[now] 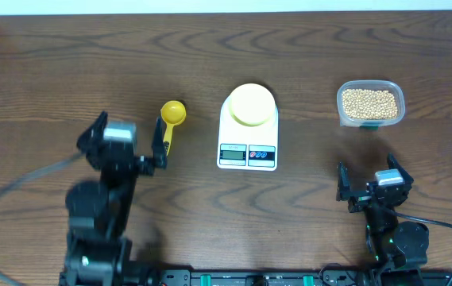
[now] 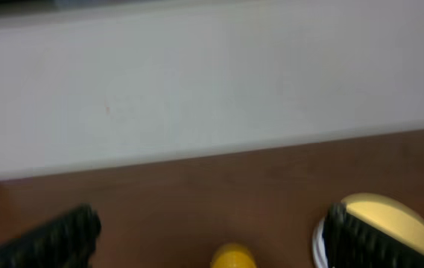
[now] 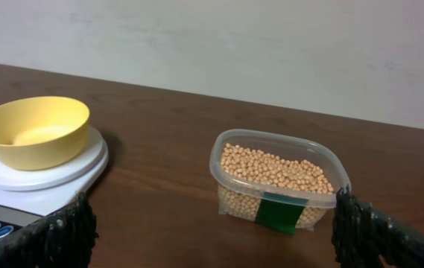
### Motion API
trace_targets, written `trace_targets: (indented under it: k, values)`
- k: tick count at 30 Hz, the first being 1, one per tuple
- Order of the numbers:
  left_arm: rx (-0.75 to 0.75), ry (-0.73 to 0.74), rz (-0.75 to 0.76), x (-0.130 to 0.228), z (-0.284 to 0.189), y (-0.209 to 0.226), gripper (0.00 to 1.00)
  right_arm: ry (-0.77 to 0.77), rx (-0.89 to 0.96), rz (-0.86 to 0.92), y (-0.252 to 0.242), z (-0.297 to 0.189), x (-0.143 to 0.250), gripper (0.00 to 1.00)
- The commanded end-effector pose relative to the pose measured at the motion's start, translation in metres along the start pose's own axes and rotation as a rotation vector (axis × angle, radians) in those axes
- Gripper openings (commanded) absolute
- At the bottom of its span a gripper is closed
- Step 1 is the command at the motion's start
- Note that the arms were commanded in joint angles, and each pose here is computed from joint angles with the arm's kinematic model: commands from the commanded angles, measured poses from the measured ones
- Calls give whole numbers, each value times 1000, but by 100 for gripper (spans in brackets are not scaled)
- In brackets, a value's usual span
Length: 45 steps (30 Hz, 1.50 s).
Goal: Scoop item into bowl and weigh 50g on scale
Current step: 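Reach the left gripper forward over the yellow scoop's handle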
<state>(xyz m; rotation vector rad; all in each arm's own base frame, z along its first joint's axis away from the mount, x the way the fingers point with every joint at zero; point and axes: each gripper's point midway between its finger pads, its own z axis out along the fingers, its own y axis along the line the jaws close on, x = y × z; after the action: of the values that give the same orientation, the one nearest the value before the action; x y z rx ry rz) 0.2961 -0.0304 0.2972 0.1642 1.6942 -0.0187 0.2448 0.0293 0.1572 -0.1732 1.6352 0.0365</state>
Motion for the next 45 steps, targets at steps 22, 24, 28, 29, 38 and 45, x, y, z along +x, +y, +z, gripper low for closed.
trace_targets:
  k: [22, 24, 28, 29, 38, 45]
  values:
    - [170, 915, -72, 170, 101, -29, 98, -2, -14, 0, 3, 0, 0, 99]
    - [170, 920, -72, 172, 101, -29, 98, -1, -13, 0, 3, 0, 0, 99]
    - [170, 912, -71, 171, 102, -29, 98, -1, -13, 0, 3, 0, 0, 99]
    - [169, 904, -71, 169, 104, -29, 98, -2, -14, 0, 3, 0, 0, 99]
    - [169, 904, -71, 181, 117, -30, 98, -1, -13, 0, 3, 0, 0, 99]
    - [173, 961, -74, 209, 124, -32, 98, -2, -14, 0, 3, 0, 0, 99]
